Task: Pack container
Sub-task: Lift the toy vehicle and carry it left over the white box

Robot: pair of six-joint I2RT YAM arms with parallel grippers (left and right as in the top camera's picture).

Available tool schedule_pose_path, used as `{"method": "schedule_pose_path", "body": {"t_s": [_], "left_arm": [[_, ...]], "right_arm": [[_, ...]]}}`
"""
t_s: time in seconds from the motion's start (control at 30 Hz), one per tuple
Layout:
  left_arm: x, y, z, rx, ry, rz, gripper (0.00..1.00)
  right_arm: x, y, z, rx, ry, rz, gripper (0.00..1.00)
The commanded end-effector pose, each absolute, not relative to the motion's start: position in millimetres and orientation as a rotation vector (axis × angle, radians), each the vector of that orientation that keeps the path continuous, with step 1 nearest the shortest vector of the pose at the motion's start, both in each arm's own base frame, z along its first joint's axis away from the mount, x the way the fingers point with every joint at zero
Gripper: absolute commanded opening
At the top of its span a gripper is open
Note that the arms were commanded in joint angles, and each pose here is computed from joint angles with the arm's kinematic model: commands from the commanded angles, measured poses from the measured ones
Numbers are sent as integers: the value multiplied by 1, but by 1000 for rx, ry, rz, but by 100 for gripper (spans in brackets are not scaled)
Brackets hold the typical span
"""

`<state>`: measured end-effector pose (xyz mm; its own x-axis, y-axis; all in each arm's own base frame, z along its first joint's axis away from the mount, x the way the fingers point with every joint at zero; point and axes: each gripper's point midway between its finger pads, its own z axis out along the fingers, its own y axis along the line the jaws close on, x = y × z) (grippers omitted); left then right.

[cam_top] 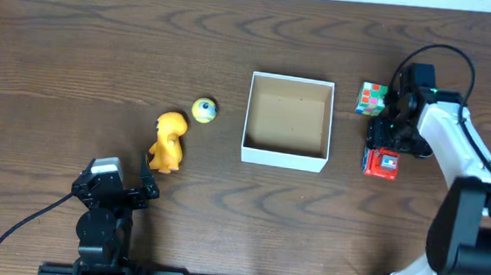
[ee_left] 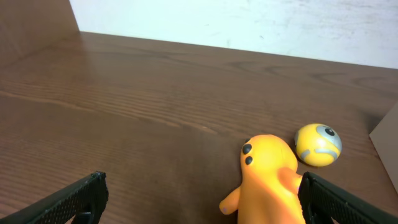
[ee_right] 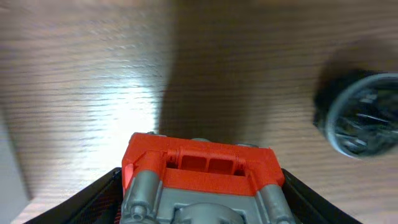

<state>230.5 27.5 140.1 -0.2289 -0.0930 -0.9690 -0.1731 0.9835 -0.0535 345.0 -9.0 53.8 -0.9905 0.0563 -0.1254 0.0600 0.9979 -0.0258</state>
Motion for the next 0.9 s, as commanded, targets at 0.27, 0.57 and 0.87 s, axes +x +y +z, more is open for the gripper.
{"method": "schedule_pose_path", "body": {"t_s": [0.27, 0.57, 0.87], "left_arm": [[230, 30, 128, -192, 1829, 101, 98], [230, 30, 128, -192, 1829, 101, 98], [230, 30, 128, -192, 1829, 101, 98]], "right_arm": [[346, 63, 152, -66, 2718, 53, 58], [336, 105, 217, -90, 2499, 191, 53], [347, 162, 220, -44, 2420, 289, 51]]}}
